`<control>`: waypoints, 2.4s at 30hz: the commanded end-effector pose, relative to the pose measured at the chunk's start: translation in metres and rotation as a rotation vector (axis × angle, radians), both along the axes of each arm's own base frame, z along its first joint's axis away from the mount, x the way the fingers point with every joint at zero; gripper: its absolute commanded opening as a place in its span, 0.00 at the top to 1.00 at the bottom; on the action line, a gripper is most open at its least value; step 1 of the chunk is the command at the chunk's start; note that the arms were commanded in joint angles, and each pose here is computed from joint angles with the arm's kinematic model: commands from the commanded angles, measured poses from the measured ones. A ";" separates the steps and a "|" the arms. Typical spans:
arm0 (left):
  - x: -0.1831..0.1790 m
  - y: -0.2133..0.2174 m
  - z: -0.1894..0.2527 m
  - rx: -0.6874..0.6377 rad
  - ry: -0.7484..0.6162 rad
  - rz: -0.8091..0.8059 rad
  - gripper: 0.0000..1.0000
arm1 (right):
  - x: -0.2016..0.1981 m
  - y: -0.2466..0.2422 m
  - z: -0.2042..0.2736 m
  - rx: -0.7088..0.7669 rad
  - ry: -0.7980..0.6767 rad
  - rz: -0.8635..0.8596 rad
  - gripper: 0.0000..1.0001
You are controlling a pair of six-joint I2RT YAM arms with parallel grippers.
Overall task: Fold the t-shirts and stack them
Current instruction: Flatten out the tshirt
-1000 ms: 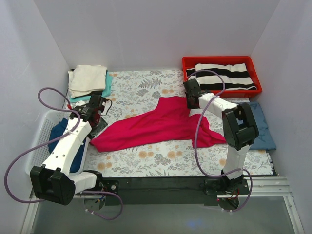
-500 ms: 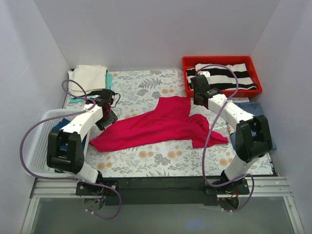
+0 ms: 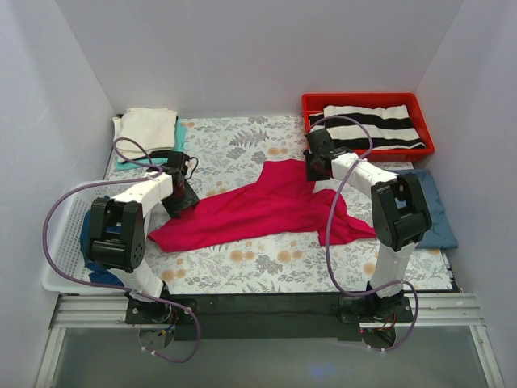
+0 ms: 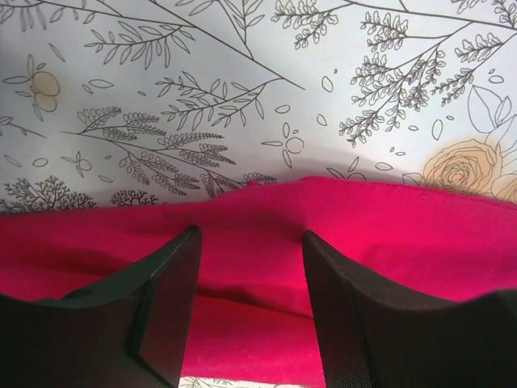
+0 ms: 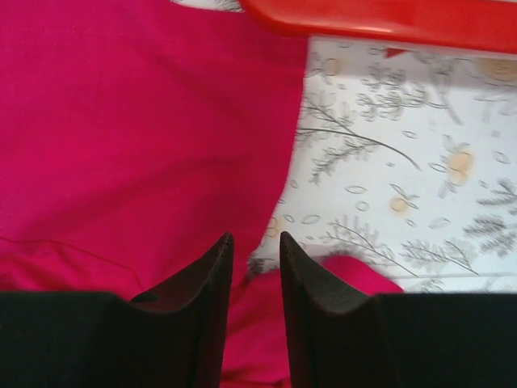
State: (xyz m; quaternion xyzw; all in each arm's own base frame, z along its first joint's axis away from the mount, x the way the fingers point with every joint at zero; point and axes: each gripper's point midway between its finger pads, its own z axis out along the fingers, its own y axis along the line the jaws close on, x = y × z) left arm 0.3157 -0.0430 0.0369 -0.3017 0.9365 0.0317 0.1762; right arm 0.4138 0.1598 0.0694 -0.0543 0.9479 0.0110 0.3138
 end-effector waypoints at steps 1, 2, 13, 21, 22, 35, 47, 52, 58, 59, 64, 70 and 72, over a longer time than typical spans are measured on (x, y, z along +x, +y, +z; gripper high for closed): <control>0.004 -0.005 -0.002 -0.019 -0.014 -0.039 0.49 | 0.014 0.034 0.008 0.083 -0.018 0.114 0.64; 0.004 -0.004 -0.002 -0.018 -0.012 -0.039 0.49 | 0.014 0.040 0.007 0.092 -0.015 0.133 0.64; 0.015 -0.001 0.004 0.013 -0.017 -0.050 0.49 | -0.055 0.031 -0.052 0.073 0.203 0.177 0.66; 0.008 0.003 -0.002 0.032 0.030 -0.032 0.49 | -0.132 -0.019 -0.082 -0.056 0.409 0.056 0.72; 0.004 0.003 -0.003 0.031 0.040 -0.023 0.49 | -0.135 -0.023 -0.075 -0.056 0.391 0.048 0.72; -0.034 0.005 -0.005 0.012 0.084 -0.009 0.49 | -0.127 -0.038 -0.018 -0.066 0.226 -0.021 0.70; 0.001 -0.003 0.014 -0.009 -0.007 -0.065 0.49 | -0.019 -0.030 0.010 -0.040 0.051 -0.126 0.50; -0.001 -0.003 0.016 -0.010 -0.011 -0.067 0.49 | 0.003 -0.044 -0.015 -0.026 0.057 -0.159 0.49; -0.002 -0.005 0.016 -0.022 -0.009 -0.063 0.49 | 0.003 -0.050 -0.035 0.026 0.053 -0.146 0.48; -0.002 -0.005 0.016 -0.021 -0.009 -0.062 0.49 | 0.002 -0.048 -0.039 0.043 0.059 -0.137 0.48; -0.003 -0.002 0.016 -0.006 -0.006 -0.061 0.49 | -0.002 -0.041 -0.053 0.088 0.089 -0.105 0.49; -0.003 -0.001 0.015 -0.004 -0.004 -0.059 0.49 | -0.010 -0.033 -0.066 0.127 0.137 -0.077 0.50; -0.002 -0.001 0.015 -0.003 -0.006 -0.057 0.49 | -0.018 -0.030 -0.072 0.135 0.165 -0.069 0.53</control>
